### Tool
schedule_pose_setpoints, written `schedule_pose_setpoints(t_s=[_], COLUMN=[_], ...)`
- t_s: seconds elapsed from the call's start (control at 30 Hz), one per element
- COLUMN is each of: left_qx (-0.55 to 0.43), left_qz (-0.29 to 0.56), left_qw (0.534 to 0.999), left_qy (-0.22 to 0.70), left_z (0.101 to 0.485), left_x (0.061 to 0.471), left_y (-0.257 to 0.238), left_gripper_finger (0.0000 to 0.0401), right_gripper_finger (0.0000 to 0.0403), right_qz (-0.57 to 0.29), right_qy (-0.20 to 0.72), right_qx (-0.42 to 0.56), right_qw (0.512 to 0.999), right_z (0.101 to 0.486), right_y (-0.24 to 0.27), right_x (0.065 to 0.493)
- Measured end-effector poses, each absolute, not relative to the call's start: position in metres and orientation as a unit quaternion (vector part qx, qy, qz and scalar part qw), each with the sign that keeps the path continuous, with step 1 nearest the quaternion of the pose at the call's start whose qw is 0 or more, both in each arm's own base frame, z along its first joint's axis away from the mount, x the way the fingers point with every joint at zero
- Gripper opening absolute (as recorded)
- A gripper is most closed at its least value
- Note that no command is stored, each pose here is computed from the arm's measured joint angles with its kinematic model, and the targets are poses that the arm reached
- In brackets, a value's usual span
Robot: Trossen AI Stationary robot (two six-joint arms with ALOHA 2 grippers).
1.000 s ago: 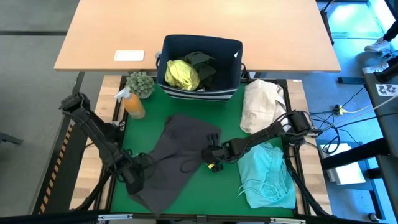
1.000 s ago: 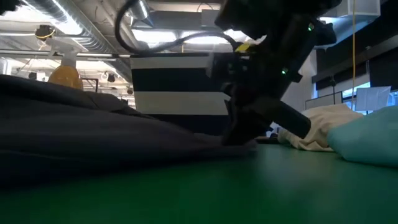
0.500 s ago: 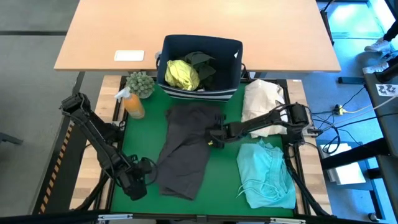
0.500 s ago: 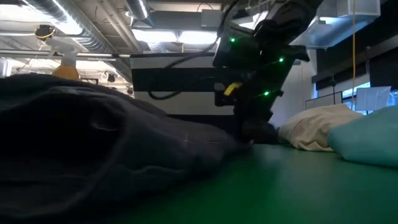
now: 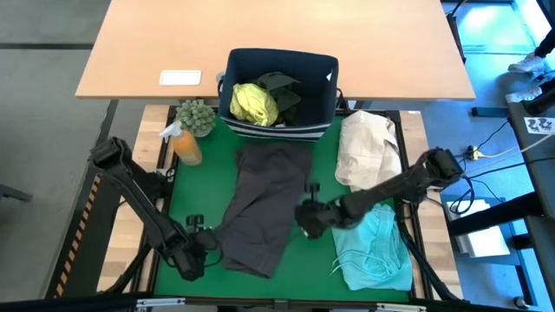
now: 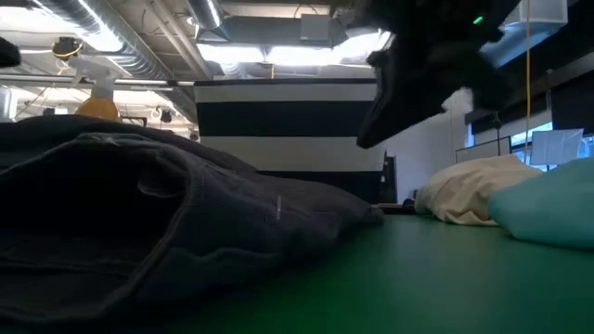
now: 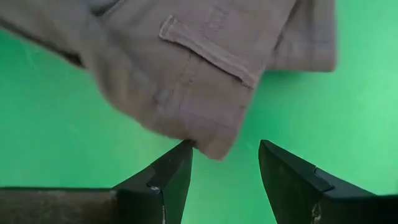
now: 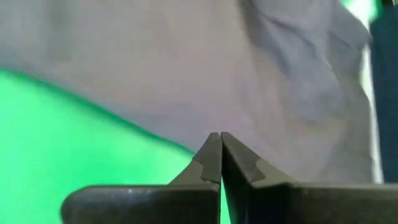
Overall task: Fold laundry
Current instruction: Fold the black shorts
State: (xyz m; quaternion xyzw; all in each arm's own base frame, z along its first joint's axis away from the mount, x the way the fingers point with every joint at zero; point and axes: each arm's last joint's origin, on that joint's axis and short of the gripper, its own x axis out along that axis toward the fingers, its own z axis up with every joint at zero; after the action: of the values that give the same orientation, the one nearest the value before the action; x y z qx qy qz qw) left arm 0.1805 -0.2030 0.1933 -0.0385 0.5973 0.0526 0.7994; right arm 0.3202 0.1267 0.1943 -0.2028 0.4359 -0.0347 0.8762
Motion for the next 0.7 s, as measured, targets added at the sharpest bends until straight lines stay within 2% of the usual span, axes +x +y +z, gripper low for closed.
schedule_pose_setpoints(t_s=[0.13,0.4,0.7], left_qx=[0.021,0.099,0.198], left_qz=[0.047,0.057,0.055], left_qw=[0.811,0.824,0.765], left_qy=[0.583,0.554,0.611], left_z=[0.197,0.24,0.236], left_x=[0.189,0.201,0.192], left_y=[-0.21,-0.223,-0.226], left_gripper_finger=[0.0165,0.0143,0.0142], right_gripper_finger=[0.0001,0.0001,0.0001], right_qz=[-0.002,0.058,0.063], right_qy=[0.406,0.337,0.333], right_qx=[-0.212,-0.163,-0.167], right_qw=[0.889,0.926,0.926], right_z=[0.196,0.207,0.205], right_y=[0.147,0.164,0.165], right_x=[0.318,0.325,0.327])
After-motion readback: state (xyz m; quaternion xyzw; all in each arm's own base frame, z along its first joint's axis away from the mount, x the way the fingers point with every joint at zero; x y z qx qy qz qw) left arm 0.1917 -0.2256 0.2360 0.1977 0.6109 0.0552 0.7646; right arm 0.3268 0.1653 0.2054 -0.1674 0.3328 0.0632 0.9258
